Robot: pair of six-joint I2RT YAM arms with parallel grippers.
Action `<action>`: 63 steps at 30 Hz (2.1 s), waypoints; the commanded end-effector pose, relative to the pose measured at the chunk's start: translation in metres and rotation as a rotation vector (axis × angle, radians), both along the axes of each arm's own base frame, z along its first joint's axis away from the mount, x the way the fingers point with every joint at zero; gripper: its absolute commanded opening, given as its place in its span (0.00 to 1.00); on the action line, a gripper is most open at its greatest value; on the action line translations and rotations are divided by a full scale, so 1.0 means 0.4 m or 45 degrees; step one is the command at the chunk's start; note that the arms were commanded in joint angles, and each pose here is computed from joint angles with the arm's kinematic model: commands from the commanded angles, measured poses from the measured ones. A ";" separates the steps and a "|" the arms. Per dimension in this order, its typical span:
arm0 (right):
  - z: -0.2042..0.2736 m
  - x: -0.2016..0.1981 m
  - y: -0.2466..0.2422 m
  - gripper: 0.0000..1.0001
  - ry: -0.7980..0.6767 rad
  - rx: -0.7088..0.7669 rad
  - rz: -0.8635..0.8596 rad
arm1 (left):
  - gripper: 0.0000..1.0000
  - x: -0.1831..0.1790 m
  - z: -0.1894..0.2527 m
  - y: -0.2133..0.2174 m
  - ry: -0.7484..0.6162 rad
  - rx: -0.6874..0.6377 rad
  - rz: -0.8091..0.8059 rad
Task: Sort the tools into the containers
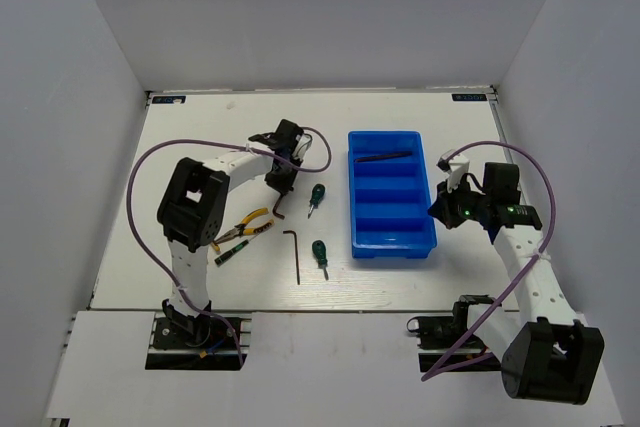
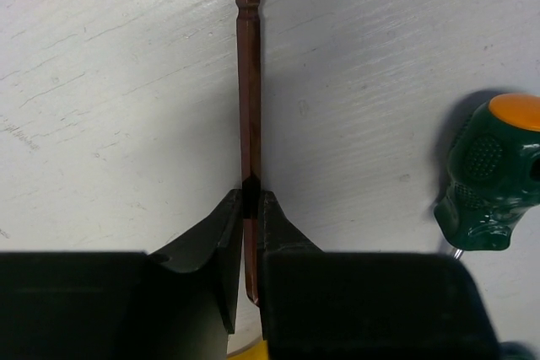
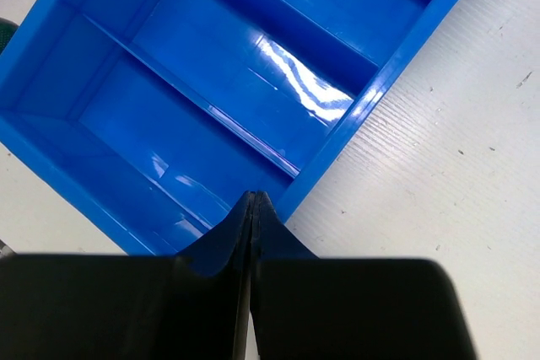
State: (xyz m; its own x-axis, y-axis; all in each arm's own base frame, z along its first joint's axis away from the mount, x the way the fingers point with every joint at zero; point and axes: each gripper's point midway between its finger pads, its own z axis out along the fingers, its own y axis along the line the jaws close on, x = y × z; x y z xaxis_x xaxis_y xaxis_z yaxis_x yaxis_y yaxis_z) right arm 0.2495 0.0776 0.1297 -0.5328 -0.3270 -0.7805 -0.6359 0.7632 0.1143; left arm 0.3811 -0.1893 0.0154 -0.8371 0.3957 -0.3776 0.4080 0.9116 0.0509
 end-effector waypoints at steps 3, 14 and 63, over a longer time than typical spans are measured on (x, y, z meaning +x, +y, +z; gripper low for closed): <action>0.030 0.008 0.003 0.00 -0.059 0.012 0.019 | 0.00 0.014 0.056 -0.028 -0.066 -0.007 -0.039; 0.032 0.008 0.006 0.08 -0.063 0.014 0.027 | 0.00 0.116 0.409 -0.157 -0.548 -0.260 -0.208; 0.042 0.008 -0.010 0.00 -0.101 0.026 0.019 | 0.19 0.314 0.422 -0.667 -0.996 -0.574 -0.633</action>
